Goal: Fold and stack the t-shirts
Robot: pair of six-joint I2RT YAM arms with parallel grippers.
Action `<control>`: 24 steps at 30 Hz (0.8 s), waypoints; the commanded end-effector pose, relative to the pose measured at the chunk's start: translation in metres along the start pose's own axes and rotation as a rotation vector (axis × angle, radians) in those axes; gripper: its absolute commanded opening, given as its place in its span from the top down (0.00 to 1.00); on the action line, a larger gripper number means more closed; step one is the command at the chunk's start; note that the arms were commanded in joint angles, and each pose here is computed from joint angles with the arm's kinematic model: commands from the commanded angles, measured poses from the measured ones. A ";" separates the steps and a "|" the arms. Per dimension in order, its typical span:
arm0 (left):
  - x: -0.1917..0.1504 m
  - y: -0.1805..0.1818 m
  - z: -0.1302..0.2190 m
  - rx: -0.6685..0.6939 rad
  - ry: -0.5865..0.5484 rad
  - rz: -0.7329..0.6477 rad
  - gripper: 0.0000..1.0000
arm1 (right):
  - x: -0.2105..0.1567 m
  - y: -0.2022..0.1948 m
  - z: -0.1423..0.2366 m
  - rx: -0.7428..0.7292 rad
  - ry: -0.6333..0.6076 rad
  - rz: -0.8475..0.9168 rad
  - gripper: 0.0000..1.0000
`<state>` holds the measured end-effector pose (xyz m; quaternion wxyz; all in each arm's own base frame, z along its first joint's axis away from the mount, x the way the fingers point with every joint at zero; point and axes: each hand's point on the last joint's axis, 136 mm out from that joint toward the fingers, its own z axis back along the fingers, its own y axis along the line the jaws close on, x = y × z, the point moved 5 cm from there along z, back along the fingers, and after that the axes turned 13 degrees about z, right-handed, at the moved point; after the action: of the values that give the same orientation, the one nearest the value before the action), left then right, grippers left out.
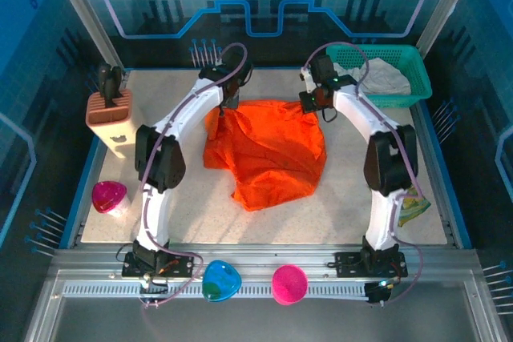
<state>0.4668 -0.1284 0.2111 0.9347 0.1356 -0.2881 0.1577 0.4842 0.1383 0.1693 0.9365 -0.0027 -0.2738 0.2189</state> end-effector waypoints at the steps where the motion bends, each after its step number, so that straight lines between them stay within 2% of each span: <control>1: 0.022 0.013 0.043 -0.049 -0.102 0.050 0.01 | 0.028 -0.006 0.026 -0.045 -0.078 -0.070 0.45; 4: 0.007 0.028 0.054 -0.060 -0.067 0.057 0.01 | 0.024 0.002 0.043 -0.039 -0.088 -0.098 0.23; 8: -0.028 0.044 0.053 -0.095 0.042 0.077 0.01 | -0.001 0.021 0.071 -0.033 -0.071 -0.121 0.12; 11: -0.057 0.049 0.049 -0.146 0.122 0.099 0.01 | -0.030 0.044 0.092 0.003 -0.069 -0.130 0.09; 16: -0.088 0.055 0.049 -0.221 0.186 0.152 0.01 | -0.092 0.079 0.113 0.065 -0.026 -0.188 0.10; 21: -0.123 0.042 0.020 -0.249 0.299 0.164 0.01 | -0.143 0.089 0.109 0.107 0.024 -0.299 0.12; 24: -0.136 0.032 -0.005 -0.233 0.327 0.175 0.01 | -0.166 0.090 0.098 0.092 0.072 -0.347 0.14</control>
<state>0.3415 -0.1167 0.1565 0.9641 0.0050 -0.1708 0.2034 0.2776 0.1414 0.1652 0.9645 0.0624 -0.2290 0.1156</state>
